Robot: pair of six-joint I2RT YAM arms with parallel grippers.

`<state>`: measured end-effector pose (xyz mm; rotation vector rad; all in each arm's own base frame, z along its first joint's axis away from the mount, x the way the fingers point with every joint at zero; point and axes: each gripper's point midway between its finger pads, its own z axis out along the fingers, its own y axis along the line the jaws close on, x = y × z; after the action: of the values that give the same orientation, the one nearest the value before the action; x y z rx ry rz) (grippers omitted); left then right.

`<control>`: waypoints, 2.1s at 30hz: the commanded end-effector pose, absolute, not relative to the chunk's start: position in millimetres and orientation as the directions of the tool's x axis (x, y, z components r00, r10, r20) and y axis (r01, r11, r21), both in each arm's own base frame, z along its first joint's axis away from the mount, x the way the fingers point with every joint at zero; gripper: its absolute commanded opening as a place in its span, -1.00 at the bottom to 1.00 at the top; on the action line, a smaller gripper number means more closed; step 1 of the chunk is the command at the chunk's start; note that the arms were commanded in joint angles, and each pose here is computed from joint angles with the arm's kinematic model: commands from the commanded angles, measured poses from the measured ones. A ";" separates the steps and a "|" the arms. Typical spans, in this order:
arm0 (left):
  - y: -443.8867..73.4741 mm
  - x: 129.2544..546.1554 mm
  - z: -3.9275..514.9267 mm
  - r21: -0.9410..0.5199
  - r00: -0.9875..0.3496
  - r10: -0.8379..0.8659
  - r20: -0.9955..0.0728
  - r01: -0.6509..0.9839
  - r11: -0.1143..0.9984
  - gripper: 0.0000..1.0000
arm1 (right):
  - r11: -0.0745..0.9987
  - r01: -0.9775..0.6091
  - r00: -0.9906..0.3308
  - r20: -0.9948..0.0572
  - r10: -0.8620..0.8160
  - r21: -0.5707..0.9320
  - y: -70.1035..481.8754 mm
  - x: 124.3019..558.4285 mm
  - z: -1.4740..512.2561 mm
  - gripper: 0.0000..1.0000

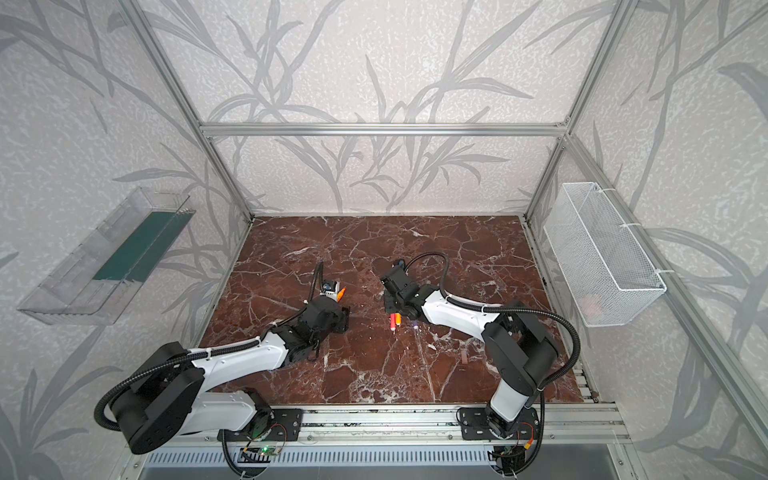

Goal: Insert the pens into the pen caps

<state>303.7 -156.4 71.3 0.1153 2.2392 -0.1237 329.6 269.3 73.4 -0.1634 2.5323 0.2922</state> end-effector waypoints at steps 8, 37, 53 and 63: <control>-133.3 315.6 59.8 -0.078 -0.690 -0.056 -0.722 0.000 0.997 0.31 | 0.981 -0.170 -0.891 -0.440 -0.113 0.091 260.1 322.9 32.2 -0.90; -124.6 319.1 26.1 -0.070 -0.784 -0.079 -0.615 -0.045 0.997 0.19 | 0.965 -0.167 -0.819 -0.573 -0.023 0.201 242.0 303.9 105.0 -0.36; -130.4 325.7 13.5 -0.048 -0.818 -0.056 -0.572 -0.034 0.998 -0.14 | 0.938 -0.201 -0.757 -0.652 0.034 0.282 230.1 287.4 135.4 -0.26; -134.2 326.2 4.9 -0.043 -0.843 -0.046 -0.536 -0.027 0.999 -0.69 | 0.916 -0.220 -0.726 -0.683 0.076 0.336 228.3 281.5 145.4 -0.18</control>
<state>337.0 -138.8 18.8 -0.0453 2.5053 -0.0633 282.6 225.0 133.9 -0.1174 2.3822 0.4525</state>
